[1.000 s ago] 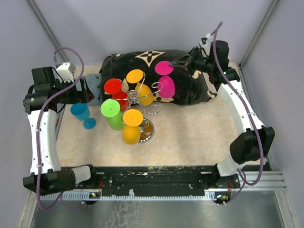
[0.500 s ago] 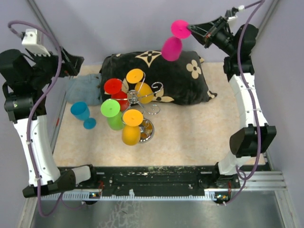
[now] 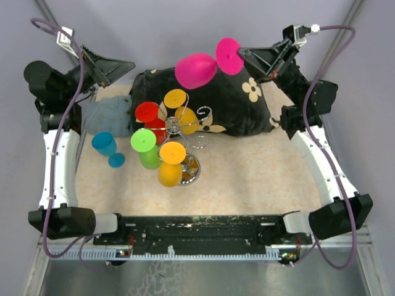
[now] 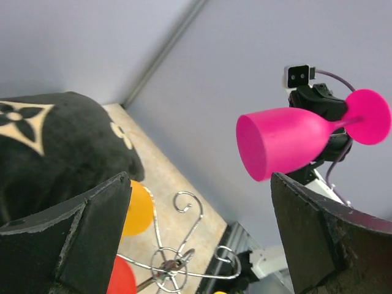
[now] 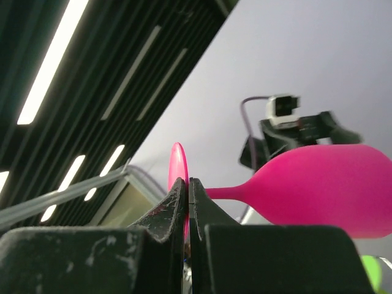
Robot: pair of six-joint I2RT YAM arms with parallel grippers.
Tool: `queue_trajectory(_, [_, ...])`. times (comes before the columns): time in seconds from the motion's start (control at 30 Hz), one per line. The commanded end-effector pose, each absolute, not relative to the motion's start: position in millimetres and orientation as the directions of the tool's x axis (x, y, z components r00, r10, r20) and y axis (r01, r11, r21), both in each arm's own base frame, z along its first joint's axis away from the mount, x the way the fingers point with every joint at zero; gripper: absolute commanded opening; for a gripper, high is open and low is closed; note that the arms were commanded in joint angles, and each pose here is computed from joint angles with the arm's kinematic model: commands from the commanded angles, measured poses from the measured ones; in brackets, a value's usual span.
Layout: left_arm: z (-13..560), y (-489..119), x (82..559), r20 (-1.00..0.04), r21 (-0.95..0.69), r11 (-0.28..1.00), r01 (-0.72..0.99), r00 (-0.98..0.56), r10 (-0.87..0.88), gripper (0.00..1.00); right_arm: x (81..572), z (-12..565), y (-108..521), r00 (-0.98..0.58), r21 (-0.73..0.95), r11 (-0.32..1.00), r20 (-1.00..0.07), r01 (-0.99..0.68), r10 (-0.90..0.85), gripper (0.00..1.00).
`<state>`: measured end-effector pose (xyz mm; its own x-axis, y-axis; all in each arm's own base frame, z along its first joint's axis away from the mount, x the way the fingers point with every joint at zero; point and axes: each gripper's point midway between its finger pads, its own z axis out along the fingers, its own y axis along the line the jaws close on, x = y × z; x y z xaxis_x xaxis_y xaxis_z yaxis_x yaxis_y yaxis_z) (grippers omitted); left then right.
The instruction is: Take the wine glass off the wine glass rack
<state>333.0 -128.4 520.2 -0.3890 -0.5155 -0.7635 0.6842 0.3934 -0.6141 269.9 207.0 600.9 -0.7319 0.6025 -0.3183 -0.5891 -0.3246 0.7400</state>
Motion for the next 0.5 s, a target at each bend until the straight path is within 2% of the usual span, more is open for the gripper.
queue_trajectory(0.0, [554.4, -157.9, 300.7, -0.8, -0.526, 0.252, 0.812, -0.373, -0.469, 1.0, 215.6, 638.7, 205.8, -0.706, 0.58, -0.452, -0.341, -0.678, 0.621, 0.0])
queue_trajectory(0.47, [568.5, -180.1, 260.6, -0.847, -0.42, 0.123, 0.899, -0.339, -0.41, 1.0, 233.7, 641.8, 237.8, -0.748, 0.534, -0.547, -0.297, -0.645, 0.593, 0.0])
